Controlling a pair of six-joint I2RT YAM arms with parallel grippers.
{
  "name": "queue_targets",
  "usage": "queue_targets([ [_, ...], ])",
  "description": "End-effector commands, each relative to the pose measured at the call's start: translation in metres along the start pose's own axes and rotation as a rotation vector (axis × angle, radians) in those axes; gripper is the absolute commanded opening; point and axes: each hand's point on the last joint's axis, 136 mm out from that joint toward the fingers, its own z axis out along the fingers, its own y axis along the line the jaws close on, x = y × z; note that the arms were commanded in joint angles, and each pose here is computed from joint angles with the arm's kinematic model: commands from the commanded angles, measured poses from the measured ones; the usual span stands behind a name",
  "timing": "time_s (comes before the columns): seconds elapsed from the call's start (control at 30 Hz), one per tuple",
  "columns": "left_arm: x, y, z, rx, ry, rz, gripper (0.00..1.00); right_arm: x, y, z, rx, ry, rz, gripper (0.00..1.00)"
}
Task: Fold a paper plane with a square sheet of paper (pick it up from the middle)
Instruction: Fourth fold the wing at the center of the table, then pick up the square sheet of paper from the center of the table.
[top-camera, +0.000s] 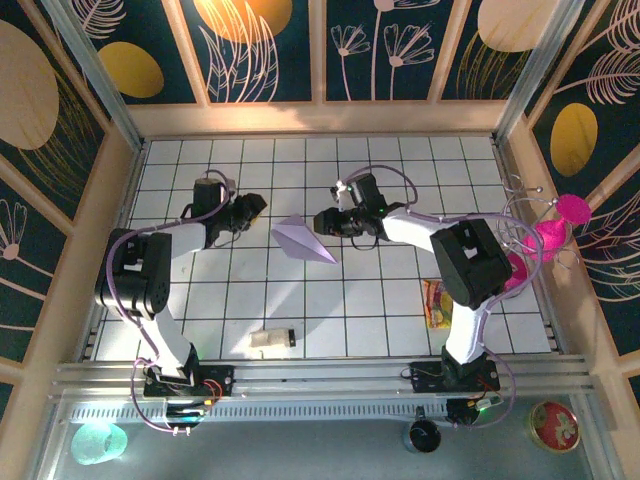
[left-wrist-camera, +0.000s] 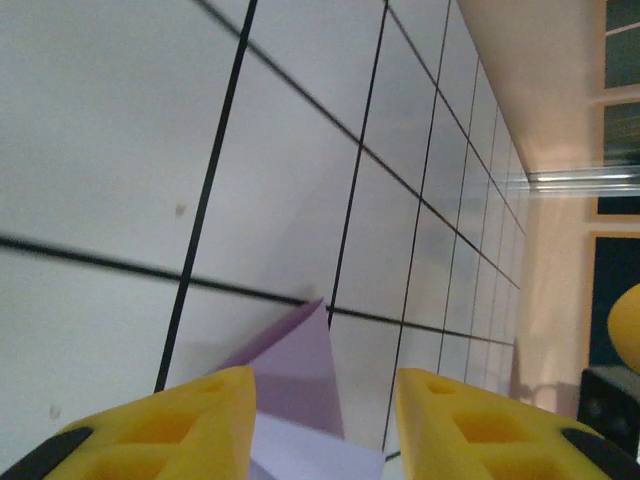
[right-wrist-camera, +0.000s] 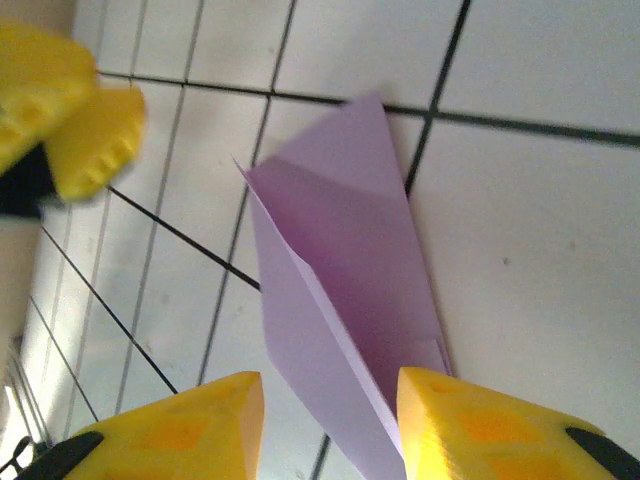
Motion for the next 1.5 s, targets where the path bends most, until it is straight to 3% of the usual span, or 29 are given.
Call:
queue_targets([
  [0.0, 0.003, -0.018, -0.009, 0.088, -0.022, -0.031, 0.44, -0.015, -0.007, 0.006, -0.028, -0.003, -0.062, 0.43],
  [0.37, 0.04, -0.007, -0.01, 0.117, 0.009, -0.103, 0.48, -0.007, 0.001, 0.027, -0.135, 0.1, -0.278, 0.45],
  [0.77, 0.048, -0.002, -0.006, 0.104, 0.014, -0.109, 0.51, 0.001, -0.002, 0.05, -0.153, 0.151, -0.344, 0.36],
  [0.9, 0.049, -0.001, -0.006, 0.104, 0.02, -0.111, 0.51, 0.002, 0.001, 0.053, -0.183, 0.165, -0.356, 0.29],
  [1.0, 0.048, -0.005, -0.008, 0.11, 0.014, -0.103, 0.51, 0.001, 0.009, 0.05, -0.226, 0.164, -0.365, 0.15],
  [1.1, 0.047, -0.01, -0.011, 0.121, 0.008, -0.09, 0.51, -0.004, 0.024, 0.043, -0.278, 0.146, -0.365, 0.05],
  [1.2, 0.045, -0.017, -0.016, 0.143, -0.006, -0.071, 0.51, -0.018, 0.036, 0.031, -0.302, 0.09, -0.346, 0.0],
  [1.47, 0.049, -0.054, -0.032, 0.258, -0.017, -0.001, 0.54, -0.056, 0.059, -0.011, -0.394, -0.093, -0.175, 0.0],
])
